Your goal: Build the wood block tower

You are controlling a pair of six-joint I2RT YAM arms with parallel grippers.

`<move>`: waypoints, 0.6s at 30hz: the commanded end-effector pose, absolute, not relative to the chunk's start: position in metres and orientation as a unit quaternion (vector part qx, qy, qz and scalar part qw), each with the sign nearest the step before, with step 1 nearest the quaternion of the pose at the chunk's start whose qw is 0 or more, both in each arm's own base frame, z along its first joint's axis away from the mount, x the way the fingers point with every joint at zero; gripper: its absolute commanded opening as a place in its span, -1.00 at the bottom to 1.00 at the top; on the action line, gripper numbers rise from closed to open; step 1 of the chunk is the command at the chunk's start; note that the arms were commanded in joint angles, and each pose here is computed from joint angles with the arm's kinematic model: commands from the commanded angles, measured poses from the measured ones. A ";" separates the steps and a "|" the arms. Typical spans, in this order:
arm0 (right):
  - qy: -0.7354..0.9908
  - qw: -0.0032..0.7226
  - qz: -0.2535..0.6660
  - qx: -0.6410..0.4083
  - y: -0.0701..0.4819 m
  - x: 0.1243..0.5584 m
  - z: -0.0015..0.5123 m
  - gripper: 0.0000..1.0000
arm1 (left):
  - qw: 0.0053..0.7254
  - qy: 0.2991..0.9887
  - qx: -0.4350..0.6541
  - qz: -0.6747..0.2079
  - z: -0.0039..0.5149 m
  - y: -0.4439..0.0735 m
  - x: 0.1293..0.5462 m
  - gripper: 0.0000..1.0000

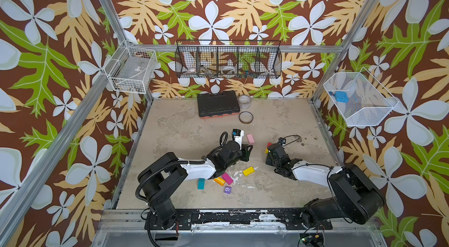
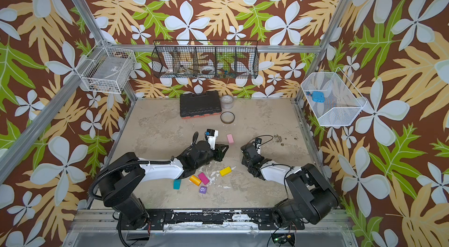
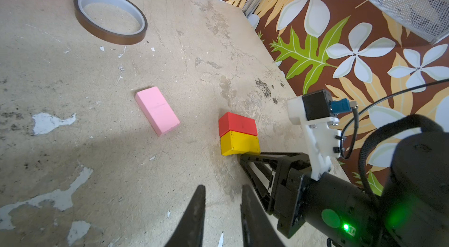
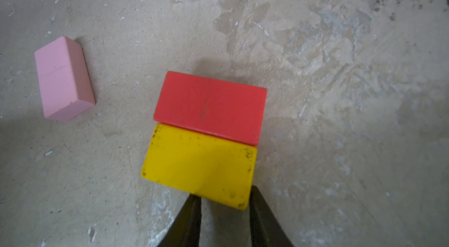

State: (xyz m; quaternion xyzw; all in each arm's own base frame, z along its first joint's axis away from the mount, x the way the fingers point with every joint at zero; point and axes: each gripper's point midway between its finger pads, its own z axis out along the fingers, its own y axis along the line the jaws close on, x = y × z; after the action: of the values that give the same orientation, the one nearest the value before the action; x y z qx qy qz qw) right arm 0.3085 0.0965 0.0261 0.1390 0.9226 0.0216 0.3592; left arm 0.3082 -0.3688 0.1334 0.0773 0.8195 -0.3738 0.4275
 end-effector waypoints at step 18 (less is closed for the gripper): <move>0.865 0.424 0.139 0.231 0.067 0.320 0.090 0.14 | 0.438 0.812 0.080 -0.376 0.142 -0.369 0.310 -0.44</move>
State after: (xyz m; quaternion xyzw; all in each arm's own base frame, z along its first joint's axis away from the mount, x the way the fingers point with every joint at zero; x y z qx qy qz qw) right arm 0.3130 0.0577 0.0844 0.2182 0.8749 0.0812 0.4247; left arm 0.3074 -0.3695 0.1320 0.0793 0.8204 -0.3744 0.4247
